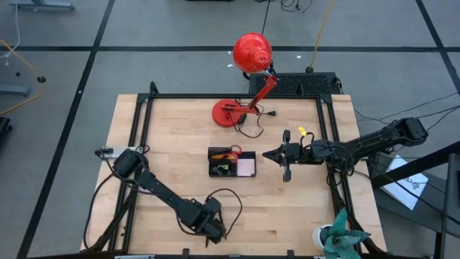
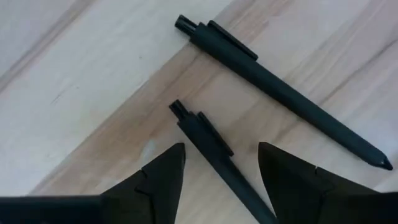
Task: Pick and place office supplies into organizer
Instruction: Put the black pen into the black mesh desk organizer
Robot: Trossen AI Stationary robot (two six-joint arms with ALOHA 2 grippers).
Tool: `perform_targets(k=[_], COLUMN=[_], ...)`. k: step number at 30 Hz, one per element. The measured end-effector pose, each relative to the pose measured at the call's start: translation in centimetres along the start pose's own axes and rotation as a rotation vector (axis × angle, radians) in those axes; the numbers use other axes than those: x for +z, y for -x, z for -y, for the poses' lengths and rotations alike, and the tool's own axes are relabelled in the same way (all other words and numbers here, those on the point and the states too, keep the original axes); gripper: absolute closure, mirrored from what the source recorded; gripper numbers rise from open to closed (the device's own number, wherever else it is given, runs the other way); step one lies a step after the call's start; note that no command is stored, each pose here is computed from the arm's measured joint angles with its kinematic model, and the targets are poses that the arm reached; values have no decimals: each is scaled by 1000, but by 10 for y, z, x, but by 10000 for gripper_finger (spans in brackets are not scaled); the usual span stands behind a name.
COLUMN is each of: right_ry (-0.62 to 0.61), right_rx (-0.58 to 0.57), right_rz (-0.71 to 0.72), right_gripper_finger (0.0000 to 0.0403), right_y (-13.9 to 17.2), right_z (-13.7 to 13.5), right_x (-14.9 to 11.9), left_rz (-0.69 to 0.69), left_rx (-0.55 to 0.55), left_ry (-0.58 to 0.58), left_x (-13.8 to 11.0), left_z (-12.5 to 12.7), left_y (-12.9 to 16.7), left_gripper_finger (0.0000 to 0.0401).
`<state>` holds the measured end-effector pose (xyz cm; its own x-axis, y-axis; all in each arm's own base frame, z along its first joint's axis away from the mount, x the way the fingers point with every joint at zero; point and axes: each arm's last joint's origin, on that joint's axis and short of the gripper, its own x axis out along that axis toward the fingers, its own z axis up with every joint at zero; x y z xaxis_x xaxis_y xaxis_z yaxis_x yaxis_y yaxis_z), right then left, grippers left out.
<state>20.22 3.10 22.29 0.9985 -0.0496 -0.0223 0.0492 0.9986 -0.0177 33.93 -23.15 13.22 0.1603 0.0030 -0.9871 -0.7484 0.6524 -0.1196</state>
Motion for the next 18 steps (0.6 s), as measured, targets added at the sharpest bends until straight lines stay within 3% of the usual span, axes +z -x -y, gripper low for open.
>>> perform_targets(k=[7, 18], right_ry=[0, 0], right_rx=[0, 0], right_rz=[0, 0], right_gripper_finger=[399, 399], right_y=[0, 0], right_z=[0, 0], right_x=[0, 0], left_rz=[-17, -1], left_rx=[17, 72], left_ry=[-86, -191], left_x=[-2, -14], left_z=[-1, -5], left_y=[-5, -4], left_gripper_finger=[203, 338])
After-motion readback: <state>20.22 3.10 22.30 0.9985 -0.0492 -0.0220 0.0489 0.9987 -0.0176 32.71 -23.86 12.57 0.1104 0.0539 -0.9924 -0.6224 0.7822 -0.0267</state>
